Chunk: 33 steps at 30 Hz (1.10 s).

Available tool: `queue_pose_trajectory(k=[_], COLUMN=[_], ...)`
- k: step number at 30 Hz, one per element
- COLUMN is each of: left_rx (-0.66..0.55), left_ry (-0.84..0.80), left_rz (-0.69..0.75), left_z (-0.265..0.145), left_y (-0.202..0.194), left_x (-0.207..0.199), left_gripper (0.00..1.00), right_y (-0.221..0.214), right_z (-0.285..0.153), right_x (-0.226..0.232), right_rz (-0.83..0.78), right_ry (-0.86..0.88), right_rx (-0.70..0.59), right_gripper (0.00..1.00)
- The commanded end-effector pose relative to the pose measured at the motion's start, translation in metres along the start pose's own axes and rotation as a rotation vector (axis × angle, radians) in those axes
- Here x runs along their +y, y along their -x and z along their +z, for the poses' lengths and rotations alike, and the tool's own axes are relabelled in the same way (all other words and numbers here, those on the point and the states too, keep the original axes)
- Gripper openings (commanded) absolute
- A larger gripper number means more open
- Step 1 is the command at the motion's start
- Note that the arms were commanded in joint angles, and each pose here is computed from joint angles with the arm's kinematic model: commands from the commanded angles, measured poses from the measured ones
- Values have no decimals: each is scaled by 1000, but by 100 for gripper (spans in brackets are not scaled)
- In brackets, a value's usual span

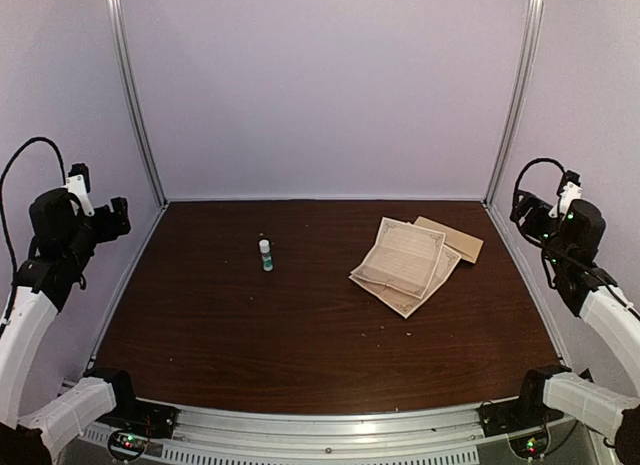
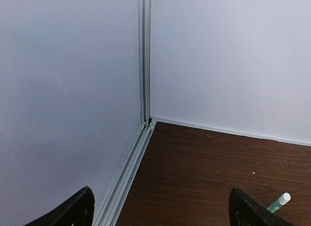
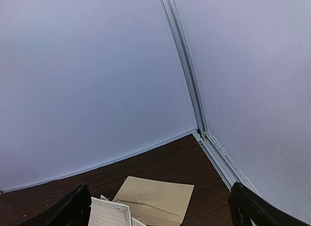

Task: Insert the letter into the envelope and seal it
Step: Pick up the letter from the center of the board.

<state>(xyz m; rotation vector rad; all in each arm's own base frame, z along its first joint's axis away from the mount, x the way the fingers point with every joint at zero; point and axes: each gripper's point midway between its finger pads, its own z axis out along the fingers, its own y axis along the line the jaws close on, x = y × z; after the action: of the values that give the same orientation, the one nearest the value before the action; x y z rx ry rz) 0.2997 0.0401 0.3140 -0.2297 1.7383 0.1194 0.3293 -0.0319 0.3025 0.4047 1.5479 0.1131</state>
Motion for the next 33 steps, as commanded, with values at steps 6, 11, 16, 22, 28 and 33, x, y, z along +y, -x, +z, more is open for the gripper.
queue_pose_trajectory(k=[6, 11, 16, 22, 28, 33], left_rx=[-59, -73, -59, 1, -47, -54], left_ry=[-52, -79, -170, -396, -474, -388], left_rz=[5, -3, 13, -33, -3, 33], left_z=[0, -1, 6, 25, 39, 53], left_y=[12, 12, 11, 32, 66, 49], left_x=[-9, -13, -30, -79, -117, -105], left_gripper=[98, 98, 98, 98, 98, 98], right_y=[1, 2, 2, -33, -86, -118], right_z=[-1, 1, 2, 15, 30, 48], right_x=[11, 13, 26, 50, 73, 77], right_rz=[41, 7, -48, -79, -98, -47], right_ry=[33, 40, 102, 190, 233, 239], right_rx=[63, 81, 115, 302, 477, 563], right_gripper=[100, 100, 100, 99, 94, 90])
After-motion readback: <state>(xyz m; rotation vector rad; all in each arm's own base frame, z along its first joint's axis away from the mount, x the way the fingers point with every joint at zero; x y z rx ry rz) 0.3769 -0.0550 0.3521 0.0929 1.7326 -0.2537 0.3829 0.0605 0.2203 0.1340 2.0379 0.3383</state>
